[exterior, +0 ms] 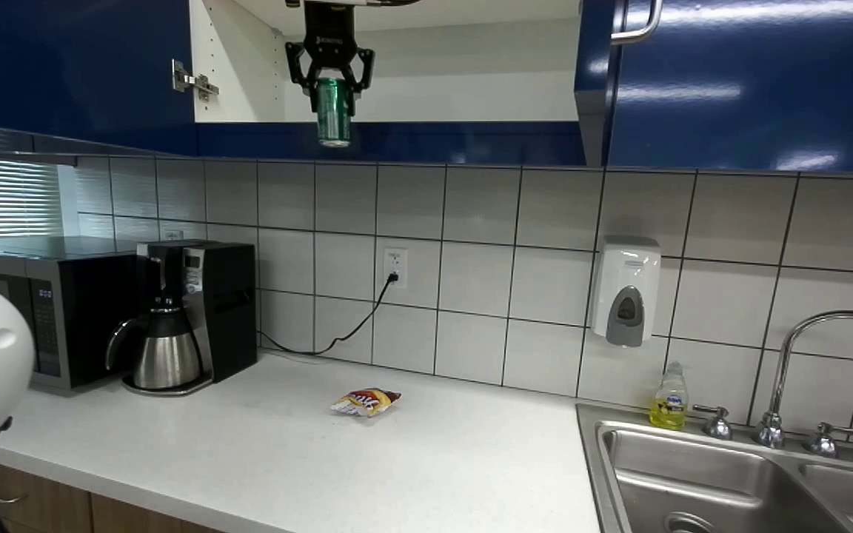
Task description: Put the soda can into the cupboard
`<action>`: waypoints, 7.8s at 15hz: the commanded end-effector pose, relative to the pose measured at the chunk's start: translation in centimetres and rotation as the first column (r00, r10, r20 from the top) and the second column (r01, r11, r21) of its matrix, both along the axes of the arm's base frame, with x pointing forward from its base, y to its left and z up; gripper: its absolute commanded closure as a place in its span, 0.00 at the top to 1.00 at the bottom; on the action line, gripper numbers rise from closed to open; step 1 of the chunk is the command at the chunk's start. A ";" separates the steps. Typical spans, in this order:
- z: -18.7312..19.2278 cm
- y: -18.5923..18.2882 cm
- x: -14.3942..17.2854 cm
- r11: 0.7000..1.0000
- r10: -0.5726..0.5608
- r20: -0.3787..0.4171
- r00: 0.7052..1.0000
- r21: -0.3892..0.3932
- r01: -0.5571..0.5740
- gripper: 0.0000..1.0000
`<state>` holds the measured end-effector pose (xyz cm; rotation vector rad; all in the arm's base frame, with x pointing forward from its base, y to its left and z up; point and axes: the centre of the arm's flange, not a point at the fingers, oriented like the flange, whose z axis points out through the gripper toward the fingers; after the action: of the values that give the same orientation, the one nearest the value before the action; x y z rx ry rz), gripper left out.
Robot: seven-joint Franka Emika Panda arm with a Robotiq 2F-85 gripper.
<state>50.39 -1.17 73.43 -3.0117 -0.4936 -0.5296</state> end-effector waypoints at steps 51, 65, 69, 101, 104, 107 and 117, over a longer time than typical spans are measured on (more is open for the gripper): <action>7.9 3.4 12.0 0.977 -0.209 0.003 0.978 0.042 0.209 0.39; 7.0 2.4 12.7 0.960 -0.277 -0.013 0.961 0.042 0.278 1.00; 7.3 2.0 12.1 0.961 -0.272 -0.001 0.962 0.047 0.271 1.00; 8.4 -0.9 -0.4 0.990 -0.141 -0.049 0.989 0.016 0.142 1.00; 8.2 -1.3 -2.1 0.992 -0.126 -0.073 0.989 0.013 0.127 1.00; 8.0 -1.5 -3.7 0.994 -0.101 -0.094 0.990 0.019 0.104 1.00; 5.3 -1.6 -7.8 0.999 -0.027 -0.183 0.983 0.029 0.032 1.00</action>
<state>46.71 -2.45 83.15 -3.0322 -0.3693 -0.2702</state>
